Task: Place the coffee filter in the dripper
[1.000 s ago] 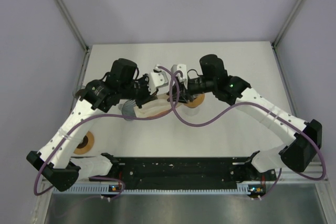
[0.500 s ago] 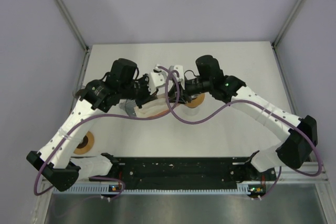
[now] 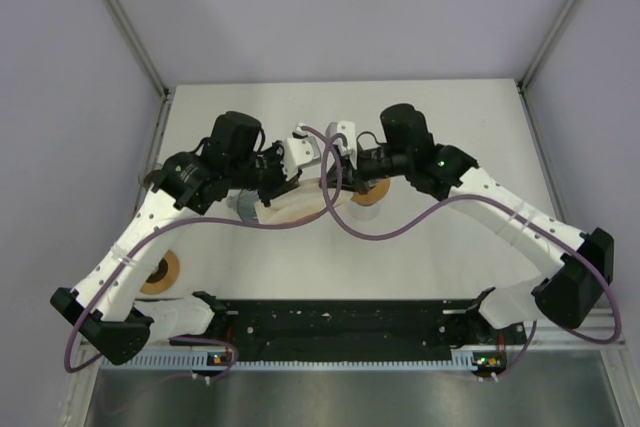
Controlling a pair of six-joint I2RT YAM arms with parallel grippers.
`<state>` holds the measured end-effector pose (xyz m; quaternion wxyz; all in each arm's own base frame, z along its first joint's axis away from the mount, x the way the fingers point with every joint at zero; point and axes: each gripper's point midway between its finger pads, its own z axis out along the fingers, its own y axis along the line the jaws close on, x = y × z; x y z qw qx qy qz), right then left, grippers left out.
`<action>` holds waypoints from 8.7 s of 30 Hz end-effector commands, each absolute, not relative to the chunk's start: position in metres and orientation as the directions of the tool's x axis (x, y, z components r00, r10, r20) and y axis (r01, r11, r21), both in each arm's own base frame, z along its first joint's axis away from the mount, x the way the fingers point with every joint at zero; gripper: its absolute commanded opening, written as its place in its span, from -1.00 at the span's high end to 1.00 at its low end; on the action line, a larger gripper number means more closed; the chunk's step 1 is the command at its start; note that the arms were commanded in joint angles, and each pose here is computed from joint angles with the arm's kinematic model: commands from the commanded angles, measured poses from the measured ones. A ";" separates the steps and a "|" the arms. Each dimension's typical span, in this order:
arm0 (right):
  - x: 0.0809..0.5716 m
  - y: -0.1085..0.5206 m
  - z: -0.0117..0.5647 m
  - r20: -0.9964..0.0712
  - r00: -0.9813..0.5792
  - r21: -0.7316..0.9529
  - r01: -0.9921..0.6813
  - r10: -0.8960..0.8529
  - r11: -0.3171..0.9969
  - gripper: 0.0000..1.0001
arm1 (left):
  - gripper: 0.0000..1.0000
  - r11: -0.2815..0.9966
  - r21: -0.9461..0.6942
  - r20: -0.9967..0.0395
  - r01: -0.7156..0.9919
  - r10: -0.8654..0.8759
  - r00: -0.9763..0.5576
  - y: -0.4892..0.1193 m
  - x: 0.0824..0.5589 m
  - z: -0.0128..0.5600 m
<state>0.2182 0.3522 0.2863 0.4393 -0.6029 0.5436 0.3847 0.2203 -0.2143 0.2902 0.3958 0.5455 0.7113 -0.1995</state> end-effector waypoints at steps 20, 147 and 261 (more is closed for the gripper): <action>0.256 0.285 0.394 -0.944 0.193 -0.303 -0.830 -0.269 0.468 1.00 | 1.00 0.595 0.269 -0.796 0.757 0.580 -0.173 -0.198 0.286 0.302; 0.326 0.229 0.253 -0.792 -0.606 0.357 -0.559 -0.075 0.748 1.00 | -0.48 0.698 -0.328 -0.847 0.637 0.081 -0.525 -0.282 0.352 0.274; 0.322 0.282 0.125 -0.500 -0.726 0.112 -0.595 -0.473 0.796 1.00 | -0.19 0.608 -0.701 -0.539 0.373 -0.109 -0.835 -0.293 0.329 0.229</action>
